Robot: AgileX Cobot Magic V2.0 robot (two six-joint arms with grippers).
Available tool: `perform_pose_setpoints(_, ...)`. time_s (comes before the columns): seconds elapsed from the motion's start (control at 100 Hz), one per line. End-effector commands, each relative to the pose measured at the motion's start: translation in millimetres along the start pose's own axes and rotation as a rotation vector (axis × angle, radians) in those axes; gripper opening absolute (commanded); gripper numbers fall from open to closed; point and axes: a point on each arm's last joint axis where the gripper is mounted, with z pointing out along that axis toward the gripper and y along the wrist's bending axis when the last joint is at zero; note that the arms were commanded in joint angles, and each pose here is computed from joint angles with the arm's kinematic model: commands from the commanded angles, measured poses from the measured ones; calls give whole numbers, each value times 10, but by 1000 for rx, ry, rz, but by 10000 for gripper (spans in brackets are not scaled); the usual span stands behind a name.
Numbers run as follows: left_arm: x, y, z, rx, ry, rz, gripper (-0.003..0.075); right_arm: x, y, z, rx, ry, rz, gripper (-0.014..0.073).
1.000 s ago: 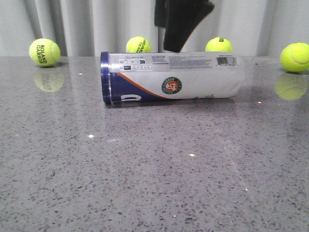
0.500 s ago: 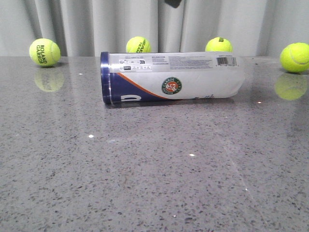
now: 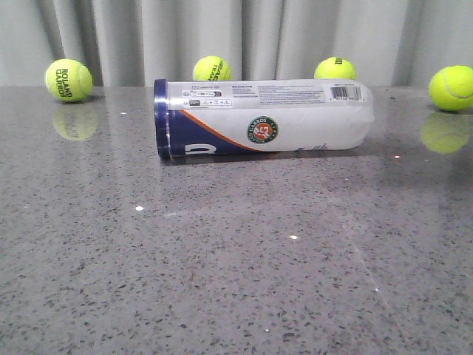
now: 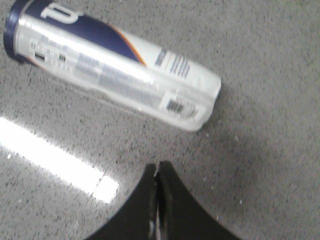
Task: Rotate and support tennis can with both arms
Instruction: 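Move the left gripper toward the navy lid end of the can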
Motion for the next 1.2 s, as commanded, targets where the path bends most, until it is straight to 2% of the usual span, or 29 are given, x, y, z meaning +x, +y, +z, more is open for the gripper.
perform_pose_setpoints(0.0,64,10,-5,-8,-64,-16,-20,184,-56,-250,24,-9,35,-66)
perform_pose_setpoints(0.28,64,10,-5,-8,-64,-16,-20,669,-90,-409,8,-121,84,-66)
perform_pose_setpoints(0.52,64,10,-5,-8,-64,-16,-20,1163,-119,-514,-21,-326,97,-66)
perform_pose_setpoints(0.79,32,14,-8,-11,-99,-18,-20,1716,-136,-525,-57,-482,105,-66)
perform_pose_setpoints(1.03,-109,18,-32,-14,-179,-63,-20,2087,-149,-544,-85,-607,113,-66)
perform_pose_setpoints(1.19,-371,-7,-78,4,-155,-58,-20,2192,-156,-573,-90,-654,113,-66)
